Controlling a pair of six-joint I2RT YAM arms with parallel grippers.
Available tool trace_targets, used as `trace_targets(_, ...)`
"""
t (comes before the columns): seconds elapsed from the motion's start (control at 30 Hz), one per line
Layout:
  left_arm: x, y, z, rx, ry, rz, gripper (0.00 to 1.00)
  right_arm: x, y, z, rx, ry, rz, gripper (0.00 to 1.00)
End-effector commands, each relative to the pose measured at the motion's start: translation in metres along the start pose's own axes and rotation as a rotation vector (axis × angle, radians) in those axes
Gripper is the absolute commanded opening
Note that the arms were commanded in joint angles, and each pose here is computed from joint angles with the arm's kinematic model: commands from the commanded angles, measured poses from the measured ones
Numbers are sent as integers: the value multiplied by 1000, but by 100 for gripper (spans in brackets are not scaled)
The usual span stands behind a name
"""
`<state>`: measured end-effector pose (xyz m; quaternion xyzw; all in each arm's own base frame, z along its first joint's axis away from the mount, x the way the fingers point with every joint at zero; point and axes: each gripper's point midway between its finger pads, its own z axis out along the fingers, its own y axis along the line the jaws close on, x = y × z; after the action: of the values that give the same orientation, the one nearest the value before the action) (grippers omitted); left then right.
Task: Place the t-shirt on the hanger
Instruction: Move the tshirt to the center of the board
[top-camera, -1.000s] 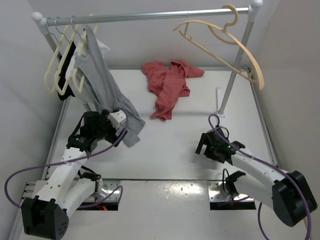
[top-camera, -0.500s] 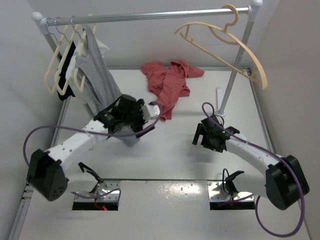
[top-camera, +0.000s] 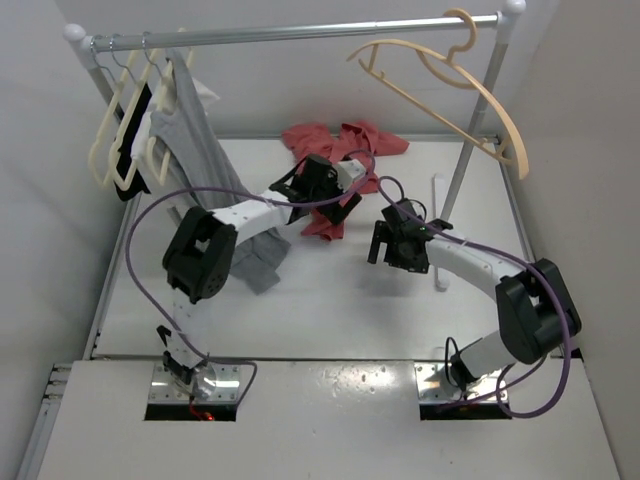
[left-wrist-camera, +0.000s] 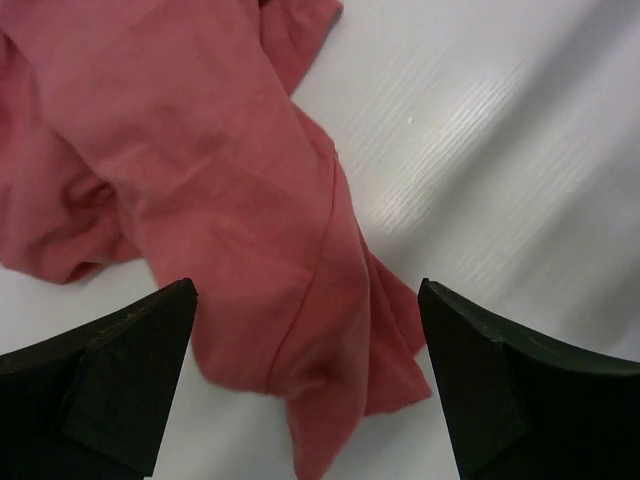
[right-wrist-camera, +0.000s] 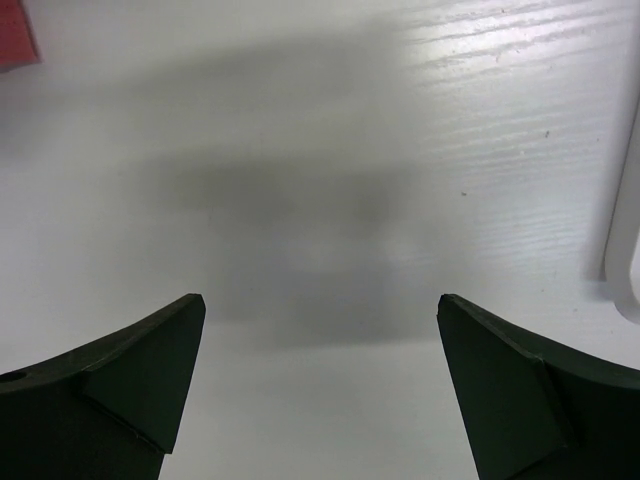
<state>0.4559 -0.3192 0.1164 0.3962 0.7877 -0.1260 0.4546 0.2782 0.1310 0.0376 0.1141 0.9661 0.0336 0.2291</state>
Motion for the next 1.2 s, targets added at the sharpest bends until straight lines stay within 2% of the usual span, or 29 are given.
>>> trace_targets(0.0,-4,18,20,-59,-24,12,99,-23,15,-2,-42,-58,-34,100)
trace_targets(0.03,9,17,32,-51,4,45,99,-22,12,3,-19,-42,-51,100)
trace_targets(0.07,16,14,37,-33,23,59,90,-23,10,4,-1,-41,-65,100)
trace_targets(0.17,35,16,44,-8,71,83,78,-24,8,7,24,-26,-82,100)
trace_targets(0.27,50,23,37,51,77,45,60,-26,10,7,18,-34,-79,100)
trace_targets(0.3,52,19,34,98,70,32,43,-25,12,7,8,-27,-80,100)
trace_targets(0.33,58,23,24,124,88,27,33,-26,16,7,-12,-31,-66,100)
trace_targets(0.37,62,18,19,163,100,72,14,-28,18,8,-19,-41,-64,100)
trace_targets(0.4,64,21,13,171,112,83,0,-29,22,4,-36,-43,-49,100)
trace_targets(0.43,81,14,3,202,174,92,0,-34,23,2,-50,-54,-38,100)
trace_targets(0.5,74,3,-24,293,161,225,0,-36,24,-2,-60,-66,-23,100)
trace_targets(0.53,98,-15,-45,382,228,249,0,-36,24,-2,-60,-66,-23,100)
trace_targets(0.57,85,-17,-69,431,180,406,0,-37,23,-8,-69,-79,-20,100)
trace_targets(0.6,88,-32,-87,517,160,471,0,-36,22,-9,-71,-81,-19,100)
trace_targets(0.63,123,-53,-122,647,254,498,0,-31,16,-9,-54,-78,-21,100)
trace_targets(0.67,131,-67,-143,731,267,593,0,-30,14,-11,-56,-81,-20,100)
trace_targets(0.7,130,-73,-166,808,213,793,0,-34,12,-18,-52,-101,-17,100)
trace_targets(0.73,162,-91,-206,963,311,810,0,-31,6,-18,-32,-100,-18,100)
trace_targets(0.77,170,-97,-223,1032,326,858,2,-30,3,-19,-25,-107,-18,100)
trace_targets(0.8,177,-101,-236,1084,331,892,12,-30,1,-22,-17,-111,-18,100)
trace_targets(0.83,183,-107,-245,1086,357,878,34,-32,1,-24,-22,-118,-16,100)
trace_targets(0.93,188,-114,-252,1091,373,862,65,-34,-2,-31,-19,-133,-23,100)
trace_targets(0.97,175,-117,-236,1038,303,835,71,-35,-1,-34,-26,-143,-21,100)
trace_targets(1.0,163,-117,-225,981,271,787,72,-35,-1,-34,-26,-143,-21,100)
trace_targets(1.03,151,-114,-216,895,282,641,72,-37,-1,-37,-31,-150,-19,100)
trace_targets(1.07,133,-113,-206,853,218,571,72,-37,-1,-37,-31,-150,-19,100)
trace_targets(1.1,106,-94,-180,738,126,537,72,-35,-2,-37,-26,-143,-21,100)
trace_targets(1.13,96,-89,-170,661,139,356,72,-35,-2,-37,-26,-143,-21,100)
trace_targets(1.17,76,-80,-159,589,93,297,72,-36,-3,-36,-19,-148,-20,100)
